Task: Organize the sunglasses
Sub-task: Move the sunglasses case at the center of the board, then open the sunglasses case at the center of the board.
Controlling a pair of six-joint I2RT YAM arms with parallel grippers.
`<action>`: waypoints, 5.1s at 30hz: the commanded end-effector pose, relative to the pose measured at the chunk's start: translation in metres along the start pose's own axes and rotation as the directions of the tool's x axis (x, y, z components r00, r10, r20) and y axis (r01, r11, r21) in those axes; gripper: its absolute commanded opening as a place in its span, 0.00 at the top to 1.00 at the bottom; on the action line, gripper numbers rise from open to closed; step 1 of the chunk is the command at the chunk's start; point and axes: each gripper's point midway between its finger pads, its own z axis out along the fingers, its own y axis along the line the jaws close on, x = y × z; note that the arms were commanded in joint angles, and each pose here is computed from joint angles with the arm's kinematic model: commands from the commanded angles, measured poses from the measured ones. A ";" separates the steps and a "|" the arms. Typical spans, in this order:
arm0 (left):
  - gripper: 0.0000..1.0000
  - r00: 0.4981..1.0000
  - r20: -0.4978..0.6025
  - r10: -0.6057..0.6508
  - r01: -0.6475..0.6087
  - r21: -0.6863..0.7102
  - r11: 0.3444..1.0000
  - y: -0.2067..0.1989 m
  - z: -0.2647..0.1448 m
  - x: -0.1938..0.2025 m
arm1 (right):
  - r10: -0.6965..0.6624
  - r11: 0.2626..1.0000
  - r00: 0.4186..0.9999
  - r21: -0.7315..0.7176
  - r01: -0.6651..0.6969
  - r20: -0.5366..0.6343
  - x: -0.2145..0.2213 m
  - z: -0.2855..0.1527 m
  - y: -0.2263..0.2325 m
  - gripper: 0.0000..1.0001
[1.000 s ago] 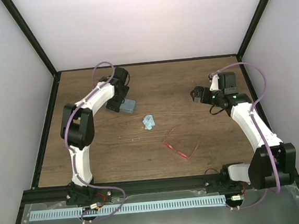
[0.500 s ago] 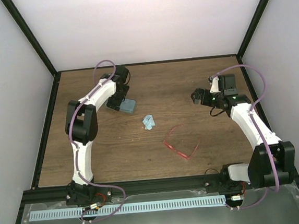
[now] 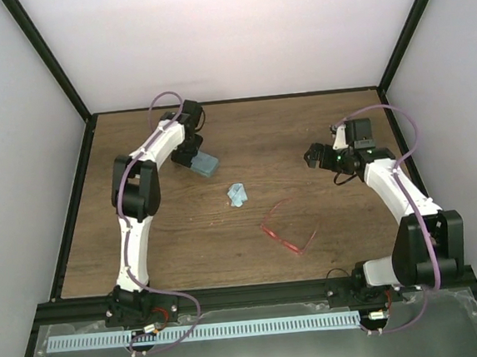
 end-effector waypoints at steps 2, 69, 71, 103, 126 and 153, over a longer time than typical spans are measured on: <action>0.41 0.997 -0.037 0.062 -0.062 -0.001 0.998 0.000 0.004 0.006 | -0.011 1.000 0.999 -0.011 0.012 0.031 -0.018 -0.006 0.004 0.00; 0.30 0.753 -0.064 0.655 -0.655 0.022 0.755 0.101 -0.052 0.108 | -0.008 0.990 0.998 -0.141 0.000 -0.056 0.015 0.007 0.035 0.00; 0.30 0.754 -0.085 0.651 -0.652 0.024 0.758 0.115 -0.044 0.112 | -0.017 0.989 0.998 -0.151 0.008 -0.061 0.019 0.007 0.043 0.00; 0.00 0.865 -0.104 0.491 -0.468 0.187 0.864 0.224 -0.050 0.011 | -0.430 0.902 0.865 -0.164 0.399 -0.260 0.127 0.092 0.290 0.00; 0.00 0.894 -0.195 0.404 -0.374 0.173 0.911 0.273 -0.022 0.020 | -0.495 0.862 0.778 -0.104 0.497 -0.387 0.177 0.143 0.287 0.02; 0.00 0.882 -0.214 0.419 -0.408 0.095 0.908 0.289 0.001 0.008 | -0.505 0.844 0.764 -0.046 0.534 -0.402 0.180 0.167 0.293 0.18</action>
